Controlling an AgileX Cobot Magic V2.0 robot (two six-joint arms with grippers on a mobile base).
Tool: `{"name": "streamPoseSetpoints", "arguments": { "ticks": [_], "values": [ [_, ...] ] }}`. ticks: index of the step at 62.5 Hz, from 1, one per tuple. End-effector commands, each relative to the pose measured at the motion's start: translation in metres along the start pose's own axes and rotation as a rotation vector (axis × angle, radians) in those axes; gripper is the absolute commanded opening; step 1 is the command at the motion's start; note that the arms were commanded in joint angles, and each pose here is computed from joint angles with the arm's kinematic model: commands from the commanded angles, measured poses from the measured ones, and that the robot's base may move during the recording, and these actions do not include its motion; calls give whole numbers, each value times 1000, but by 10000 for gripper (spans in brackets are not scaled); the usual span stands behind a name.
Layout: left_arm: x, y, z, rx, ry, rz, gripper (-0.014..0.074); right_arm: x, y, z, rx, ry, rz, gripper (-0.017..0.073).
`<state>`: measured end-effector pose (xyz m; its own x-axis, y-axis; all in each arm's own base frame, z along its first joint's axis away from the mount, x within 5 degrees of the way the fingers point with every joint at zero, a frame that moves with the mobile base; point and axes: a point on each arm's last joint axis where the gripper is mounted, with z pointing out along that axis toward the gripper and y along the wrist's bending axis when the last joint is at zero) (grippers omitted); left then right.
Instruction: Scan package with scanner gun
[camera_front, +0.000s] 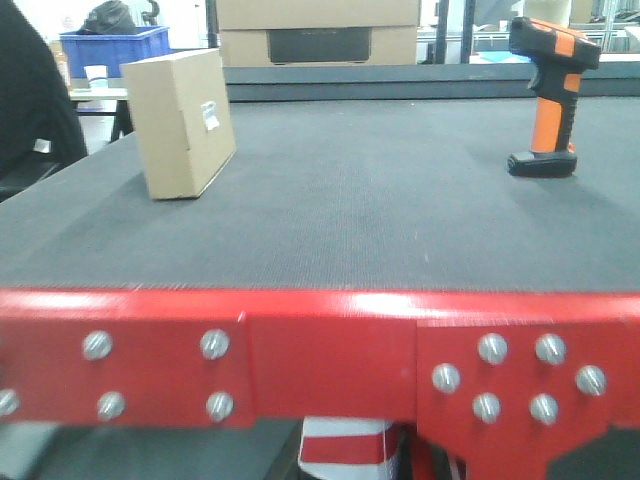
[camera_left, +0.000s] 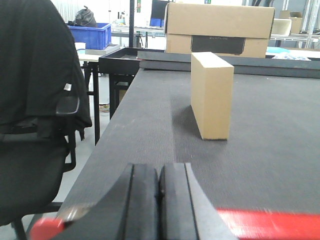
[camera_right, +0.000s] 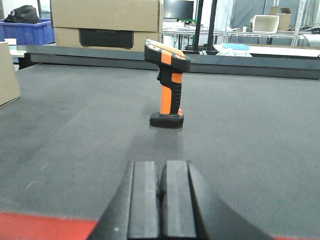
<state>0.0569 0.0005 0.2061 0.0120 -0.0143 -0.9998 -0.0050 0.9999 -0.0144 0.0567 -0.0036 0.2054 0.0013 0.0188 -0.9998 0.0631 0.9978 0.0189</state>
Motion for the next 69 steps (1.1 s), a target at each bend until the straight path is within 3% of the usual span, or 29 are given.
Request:
{"name": "streamPoseSetpoints", "arguments": {
  "ticks": [1,69],
  "values": [
    [-3,0,0,-3,-25,-2,-111,-2,0,0,2,-28,-4,-162],
    [-3,0,0,-3,-25,-2,-111,-2,0,0,2,-28,-4,-162]
  ]
}}
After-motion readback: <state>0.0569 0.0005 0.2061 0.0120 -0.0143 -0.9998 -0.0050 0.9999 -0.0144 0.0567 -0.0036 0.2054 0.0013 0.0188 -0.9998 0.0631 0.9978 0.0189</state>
